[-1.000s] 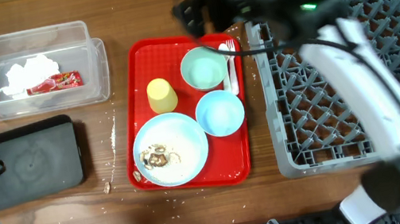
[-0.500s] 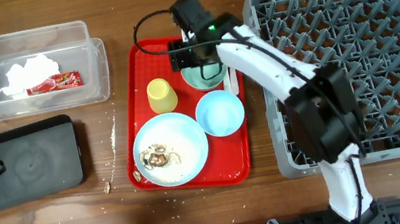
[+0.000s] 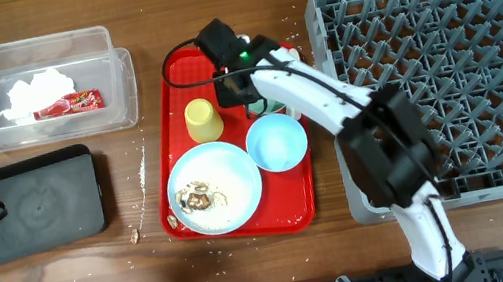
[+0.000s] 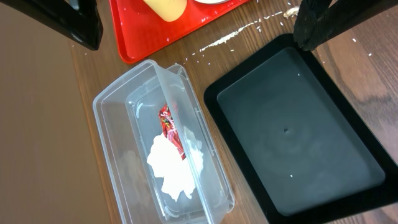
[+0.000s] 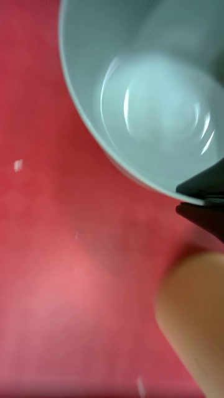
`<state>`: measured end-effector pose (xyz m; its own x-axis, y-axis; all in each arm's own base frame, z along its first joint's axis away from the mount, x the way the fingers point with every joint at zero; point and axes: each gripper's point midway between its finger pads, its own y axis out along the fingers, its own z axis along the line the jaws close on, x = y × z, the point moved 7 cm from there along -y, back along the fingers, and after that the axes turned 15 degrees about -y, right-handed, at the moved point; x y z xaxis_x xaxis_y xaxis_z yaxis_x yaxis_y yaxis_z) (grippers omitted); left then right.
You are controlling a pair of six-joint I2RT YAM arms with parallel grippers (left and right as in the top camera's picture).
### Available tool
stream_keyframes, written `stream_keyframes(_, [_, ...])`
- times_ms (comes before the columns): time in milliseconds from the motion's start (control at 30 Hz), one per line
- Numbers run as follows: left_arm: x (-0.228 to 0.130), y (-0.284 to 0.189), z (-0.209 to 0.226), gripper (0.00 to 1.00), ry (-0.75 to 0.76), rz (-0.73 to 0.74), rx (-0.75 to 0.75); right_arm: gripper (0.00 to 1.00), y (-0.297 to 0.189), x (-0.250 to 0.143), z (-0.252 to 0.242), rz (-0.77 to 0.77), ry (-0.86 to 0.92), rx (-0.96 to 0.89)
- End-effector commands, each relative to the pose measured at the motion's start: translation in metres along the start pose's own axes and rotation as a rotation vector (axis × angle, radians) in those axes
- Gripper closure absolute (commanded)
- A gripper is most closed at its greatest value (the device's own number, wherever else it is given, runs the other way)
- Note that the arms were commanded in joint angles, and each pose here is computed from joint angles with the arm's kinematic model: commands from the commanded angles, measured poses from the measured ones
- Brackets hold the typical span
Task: Sort waste into correct bins and load items into the dishwasher rack
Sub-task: 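Grasp the green bowl with the right gripper and place it in the rack, then grasp the light blue bowl with the right gripper and place it in the rack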
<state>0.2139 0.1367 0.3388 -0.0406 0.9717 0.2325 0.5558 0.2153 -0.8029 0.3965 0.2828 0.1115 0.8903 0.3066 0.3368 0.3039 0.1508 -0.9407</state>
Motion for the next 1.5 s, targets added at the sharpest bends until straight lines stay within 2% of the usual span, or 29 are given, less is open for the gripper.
stream_keyframes(0, [0.001, 0.000, 0.000, 0.00, 0.014, -0.005, 0.000, 0.96, -0.111, 0.034, 0.001, -0.231, -0.082, 0.162])
stream_keyframes(100, [0.001, 0.000, 0.000, 0.00, 0.014, -0.005, 0.000, 0.96, -0.205, 0.039, -0.045, -0.418, -0.084, 0.139])
stream_keyframes(133, [0.001, 0.000, 0.000, 0.00, 0.014, -0.005, 0.000, 0.96, -0.237, 0.035, -0.078, -0.471, -0.069, 0.129])
stream_keyframes(200, [0.001, 0.000, 0.000, 0.00, 0.014, -0.005, 0.000, 0.96, -0.264, 0.018, -0.146, -0.480, -0.037, 0.217])
stream_keyframes(267, [0.001, 0.000, 0.000, 0.00, 0.014, -0.005, 0.000, 0.96, -0.262, 0.002, -0.190, -0.480, -0.053, 0.385])
stream_keyframes(367, [0.001, 0.000, 0.000, 0.00, 0.014, -0.005, 0.000, 0.96, -0.246, -0.019, -0.246, -0.614, -0.033, 0.779])
stream_keyframes(433, [0.001, 0.000, 0.000, 0.00, 0.014, -0.005, 0.000, 0.96, -0.217, -0.029, -0.273, -0.691, 0.037, 1.015])
stream_keyframes(500, [0.001, 0.000, 0.000, 0.00, 0.014, -0.005, 0.000, 0.96, -0.187, -0.029, -0.284, -0.708, 0.109, 1.165])
stream_keyframes(600, [0.001, 0.000, 0.000, 0.00, 0.014, -0.005, 0.000, 0.96, -0.136, -0.033, -0.296, -0.607, 0.268, 1.241])
stream_keyframes(700, [0.001, 0.000, 0.000, 0.00, 0.014, -0.005, 0.000, 0.94, -0.113, -0.043, -0.307, -0.426, 0.397, 1.075])
stream_keyframes(733, [0.001, 0.000, 0.000, 0.00, 0.014, -0.005, 0.000, 0.83, -0.110, -0.047, -0.311, -0.379, 0.423, 1.003])
stream_keyframes(767, [0.001, 0.000, 0.000, 0.00, 0.014, -0.005, 0.000, 0.67, -0.109, -0.052, -0.317, -0.323, 0.457, 0.898])
stream_keyframes(800, [0.001, 0.000, 0.000, 0.00, 0.014, -0.005, 0.000, 0.57, -0.109, -0.056, -0.323, -0.286, 0.488, 0.821])
stream_keyframes(833, [0.001, 0.000, 0.000, 0.00, 0.014, -0.005, 0.000, 0.53, -0.113, -0.059, -0.328, -0.275, 0.508, 0.772])
stream_keyframes(900, [0.001, 0.000, 0.000, 0.00, 0.014, -0.005, 0.000, 0.50, -0.124, -0.066, -0.342, -0.245, 0.566, 0.619])
stream_keyframes(1000, [0.001, 0.000, 0.000, 0.00, 0.014, -0.005, 0.000, 0.48, -0.168, -0.079, -0.360, -0.236, 0.644, 0.291])
stream_keyframes(1067, [0.001, 0.000, 0.000, 0.00, 0.014, -0.005, 0.000, 0.35, -0.220, -0.087, -0.358, -0.289, 0.680, 0.050])
stream_keyframes(1133, [0.001, 0.000, 0.000, 0.00, 0.014, -0.005, 0.000, 0.34, -0.260, -0.080, -0.330, -0.374, 0.599, -0.001])
stream_keyframes(1200, [0.001, 0.000, 0.000, 0.00, 0.014, -0.005, 0.000, 0.34, -0.271, -0.063, -0.286, -0.404, 0.445, 0.032])
stream_keyframes(1333, [0.001, 0.000, 0.000, 0.00, 0.014, -0.005, 0.000, 0.31, -0.227, -0.030, -0.173, -0.261, 0.140, 0.146])
stream_keyframes(1467, [0.001, 0.000, 0.000, 0.00, 0.014, -0.005, 0.000, 0.32, -0.158, -0.055, -0.063, 0.107, -0.015, 0.223])
